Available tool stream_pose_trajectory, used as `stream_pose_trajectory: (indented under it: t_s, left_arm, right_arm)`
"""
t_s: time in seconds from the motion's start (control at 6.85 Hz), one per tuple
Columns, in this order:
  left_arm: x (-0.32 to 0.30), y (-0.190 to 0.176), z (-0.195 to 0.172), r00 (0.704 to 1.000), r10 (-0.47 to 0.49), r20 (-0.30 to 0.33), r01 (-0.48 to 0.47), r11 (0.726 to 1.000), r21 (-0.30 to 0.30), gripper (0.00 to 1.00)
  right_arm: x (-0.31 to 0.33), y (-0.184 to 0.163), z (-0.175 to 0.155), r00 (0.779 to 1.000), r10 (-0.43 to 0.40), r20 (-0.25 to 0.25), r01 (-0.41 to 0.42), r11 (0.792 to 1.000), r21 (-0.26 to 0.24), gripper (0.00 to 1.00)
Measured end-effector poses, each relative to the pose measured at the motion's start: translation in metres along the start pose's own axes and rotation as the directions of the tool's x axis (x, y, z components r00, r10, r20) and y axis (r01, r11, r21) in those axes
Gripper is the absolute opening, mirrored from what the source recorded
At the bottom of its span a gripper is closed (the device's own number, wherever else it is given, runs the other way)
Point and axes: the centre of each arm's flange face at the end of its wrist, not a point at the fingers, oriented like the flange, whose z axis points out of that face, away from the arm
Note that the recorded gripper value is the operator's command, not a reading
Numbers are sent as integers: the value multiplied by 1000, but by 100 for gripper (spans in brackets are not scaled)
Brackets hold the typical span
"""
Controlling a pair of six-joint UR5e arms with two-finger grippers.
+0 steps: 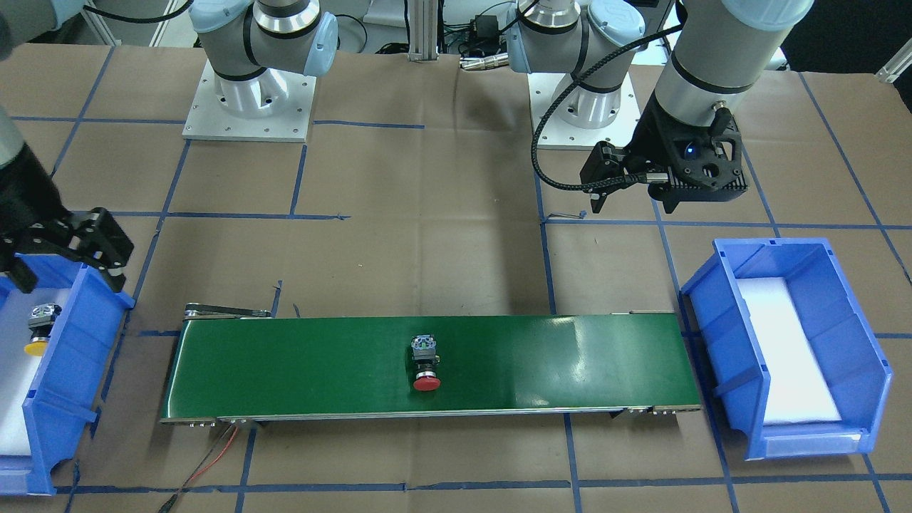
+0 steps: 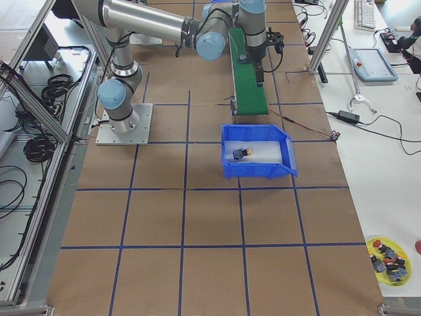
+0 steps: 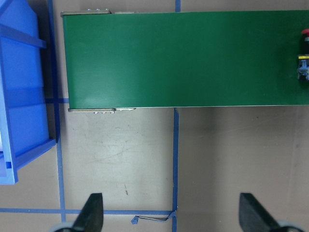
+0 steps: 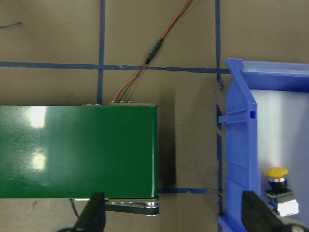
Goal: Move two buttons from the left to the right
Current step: 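Move the right gripper back over the belt toward the red button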
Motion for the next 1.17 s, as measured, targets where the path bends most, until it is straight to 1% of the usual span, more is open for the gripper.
stream_pose_trajectory:
  t_s: [0.15, 0.29, 0.44, 0.58, 1.02, 1.17]
  left_arm:
    - [0, 0, 0, 1000, 0, 0, 0, 1000, 0, 100]
    - [0, 0, 0, 1000, 0, 0, 0, 1000, 0, 100]
    - [0, 0, 0, 1000, 0, 0, 0, 1000, 0, 100]
    - [0, 0, 0, 1000, 0, 0, 0, 1000, 0, 100]
    - [0, 0, -1, 1000, 0, 0, 0, 1000, 1, 100]
    - [0, 0, -1, 1000, 0, 0, 0, 1000, 3, 100]
  right_arm:
    - [-38, 1, 6, 999, 16, 33, -16, 1000, -5, 99]
    - [-62, 0, 16, 996, 26, 82, -25, 1000, -14, 99]
    - [-76, -2, 28, 992, 29, 126, -26, 999, -28, 100]
    - [-81, -4, 41, 988, 32, 148, -25, 998, -49, 100]
    - [-82, -12, 80, 986, 42, 161, -25, 994, -108, 100]
    - [-82, -12, 89, 986, 44, 162, -24, 992, -121, 100]
